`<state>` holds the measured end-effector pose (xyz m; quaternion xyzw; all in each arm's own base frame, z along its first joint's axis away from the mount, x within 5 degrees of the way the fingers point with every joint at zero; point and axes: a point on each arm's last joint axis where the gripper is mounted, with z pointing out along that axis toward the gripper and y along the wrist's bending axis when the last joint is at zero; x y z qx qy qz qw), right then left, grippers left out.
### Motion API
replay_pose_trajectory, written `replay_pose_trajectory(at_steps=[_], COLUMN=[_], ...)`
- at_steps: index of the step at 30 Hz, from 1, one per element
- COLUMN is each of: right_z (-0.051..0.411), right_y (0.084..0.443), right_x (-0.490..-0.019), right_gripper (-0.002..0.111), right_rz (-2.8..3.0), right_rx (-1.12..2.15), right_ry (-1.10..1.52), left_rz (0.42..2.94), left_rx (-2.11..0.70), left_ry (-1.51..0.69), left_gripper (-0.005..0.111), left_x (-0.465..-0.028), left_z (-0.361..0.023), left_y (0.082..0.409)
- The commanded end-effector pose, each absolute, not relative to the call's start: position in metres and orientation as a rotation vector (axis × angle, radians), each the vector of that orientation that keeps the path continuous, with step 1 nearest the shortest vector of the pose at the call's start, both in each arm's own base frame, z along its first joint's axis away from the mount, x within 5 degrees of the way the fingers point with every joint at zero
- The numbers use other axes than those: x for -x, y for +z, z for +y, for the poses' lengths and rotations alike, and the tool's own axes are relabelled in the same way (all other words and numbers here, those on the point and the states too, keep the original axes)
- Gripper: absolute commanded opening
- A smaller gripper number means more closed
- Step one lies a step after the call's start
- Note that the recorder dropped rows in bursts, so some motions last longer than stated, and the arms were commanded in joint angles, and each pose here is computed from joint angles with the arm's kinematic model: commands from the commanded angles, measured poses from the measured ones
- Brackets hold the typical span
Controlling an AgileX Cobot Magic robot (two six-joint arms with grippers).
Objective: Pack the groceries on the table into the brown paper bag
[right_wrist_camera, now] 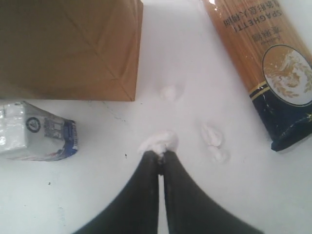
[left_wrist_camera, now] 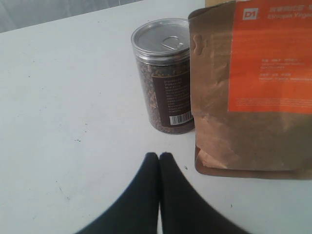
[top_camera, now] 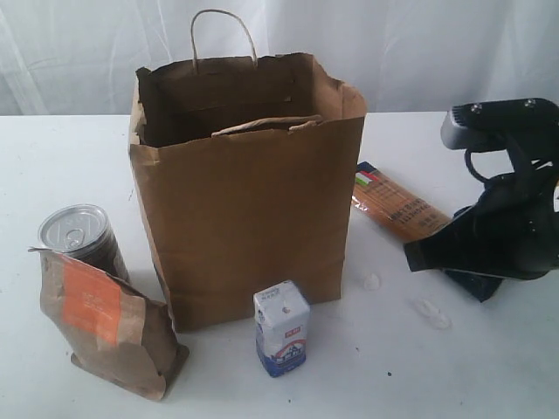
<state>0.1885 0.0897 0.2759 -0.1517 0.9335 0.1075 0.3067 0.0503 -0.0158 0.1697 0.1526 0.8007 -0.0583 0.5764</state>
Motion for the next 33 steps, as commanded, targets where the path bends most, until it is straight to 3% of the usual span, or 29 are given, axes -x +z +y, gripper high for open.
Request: replay_pose_trajectory(at_steps=[1, 17, 33], right_z=[0.090, 0.097, 0.114], right_y=[0.291, 0.382, 0.395], right_x=[-0.185, -0.190, -0.220], right_gripper=[0.000, 0.000, 0.000], right_rz=[2.419, 2.129, 2.108], right_rx=[0.404, 0.436, 0.428], right_ry=[0.328, 0.428, 0.490], left_rz=[1.873, 1.873, 1.873], left_rx=[-0.351, -0.351, -0.351], left_ry=[-0.137, -0.137, -0.137], left_gripper=[0.000, 0.000, 0.000], left_x=[-0.050, -0.050, -0.050], left_z=[-0.016, -0.016, -0.016], left_y=[0.169, 0.169, 0.169])
